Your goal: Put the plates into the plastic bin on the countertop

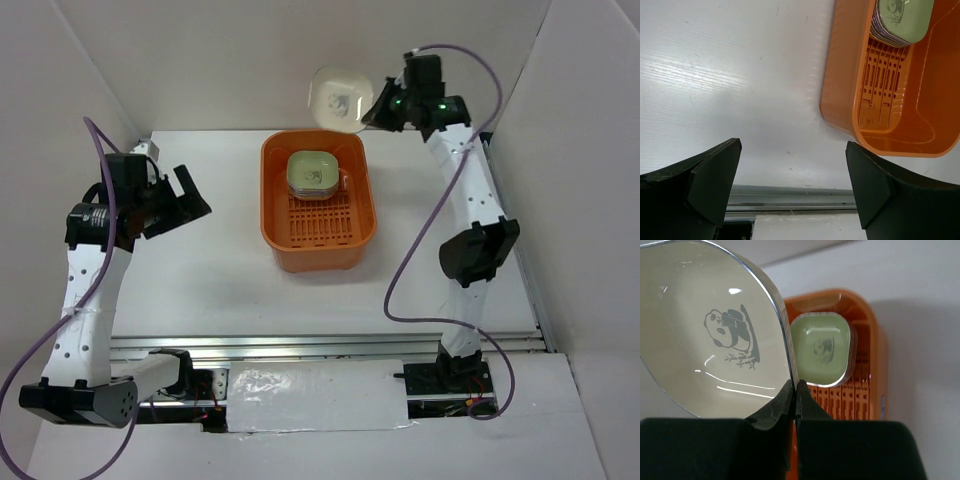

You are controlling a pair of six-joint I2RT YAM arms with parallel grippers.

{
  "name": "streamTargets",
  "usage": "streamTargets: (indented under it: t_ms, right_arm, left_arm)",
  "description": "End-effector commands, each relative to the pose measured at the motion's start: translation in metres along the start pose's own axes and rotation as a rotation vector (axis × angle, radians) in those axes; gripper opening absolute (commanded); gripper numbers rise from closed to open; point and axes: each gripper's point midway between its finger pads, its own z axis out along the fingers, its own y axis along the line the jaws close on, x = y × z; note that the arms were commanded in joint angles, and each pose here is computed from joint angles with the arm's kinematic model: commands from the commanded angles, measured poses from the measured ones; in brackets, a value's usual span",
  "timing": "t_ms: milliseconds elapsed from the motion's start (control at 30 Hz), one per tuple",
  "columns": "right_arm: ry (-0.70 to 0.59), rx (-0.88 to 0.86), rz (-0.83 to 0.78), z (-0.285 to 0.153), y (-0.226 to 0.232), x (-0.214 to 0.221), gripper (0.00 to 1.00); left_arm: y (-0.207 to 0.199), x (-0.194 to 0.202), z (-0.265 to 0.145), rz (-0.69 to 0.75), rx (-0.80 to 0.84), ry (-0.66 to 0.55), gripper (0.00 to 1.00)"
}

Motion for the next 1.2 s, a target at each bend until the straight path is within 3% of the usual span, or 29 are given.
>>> streamTargets:
  t_ms: [0, 433, 500, 567, 633, 667, 700, 733, 833, 933, 1033, 1100, 1133, 1167]
  right_arm:
    - [0.116, -0.024, -0.095, 0.018, 0.019, 0.045, 0.0]
    - [0.188, 0.088, -0.03, 0.096, -0.012, 0.096, 0.0]
    - [0.182, 0.065, -0.026, 0.099, -0.005, 0.096, 0.09]
    - [0.17, 0.015, -0.021, 0.094, 0.014, 0.089, 0.11]
    - [0.147, -0.004, -0.024, 0.087, 0.026, 0.084, 0.38]
    - [0.129, -0.018, -0.025, 0.082, 0.033, 0.079, 0.83]
    - [0.123, -0.022, -0.014, 0.079, 0.035, 0.075, 1.0]
    - [0.118, -0.028, -0.007, 0.074, 0.037, 0.071, 1.0]
    - [0.068, -0.066, -0.012, 0.043, 0.054, 0.048, 1.0]
    - [-0.048, -0.157, -0.029, -0.021, 0.088, 0.007, 1.0]
    - [-0.243, -0.22, -0.062, -0.134, 0.11, -0.045, 1.0]
    - [-0.269, -0.162, -0.092, -0.159, 0.093, -0.043, 1.0]
    - [-0.328, -0.171, -0.11, -0.205, 0.096, -0.047, 1.0]
    - [-0.349, -0.127, -0.138, -0.219, 0.083, -0.048, 1.0]
  left_arm:
    - [-0.004, 0.001, -0.015, 0.036, 0.044, -0.017, 0.99]
    - [0.015, 0.041, -0.029, 0.034, 0.026, 0.014, 0.99]
    - [0.018, 0.042, -0.029, 0.035, 0.013, 0.009, 0.99]
    - [0.02, 0.042, -0.029, 0.036, 0.003, 0.013, 0.99]
    - [0.02, 0.041, -0.03, 0.04, -0.001, 0.01, 0.99]
    - [0.019, 0.039, -0.029, 0.04, 0.001, 0.012, 0.99]
    - [0.018, 0.038, -0.028, 0.041, 0.0, 0.01, 0.99]
    - [0.017, 0.035, -0.03, 0.043, 0.004, 0.002, 0.99]
    - [0.017, 0.028, -0.032, 0.049, -0.01, -0.01, 0.99]
    - [0.018, 0.021, -0.034, 0.05, -0.029, -0.025, 0.99]
    - [0.027, 0.003, -0.036, 0.037, -0.111, -0.065, 0.99]
    - [0.035, -0.019, -0.04, 0.021, -0.192, -0.11, 0.99]
    - [0.037, -0.027, -0.041, 0.018, -0.217, -0.122, 0.99]
    - [0.044, -0.039, -0.045, 0.0, -0.258, -0.144, 0.99]
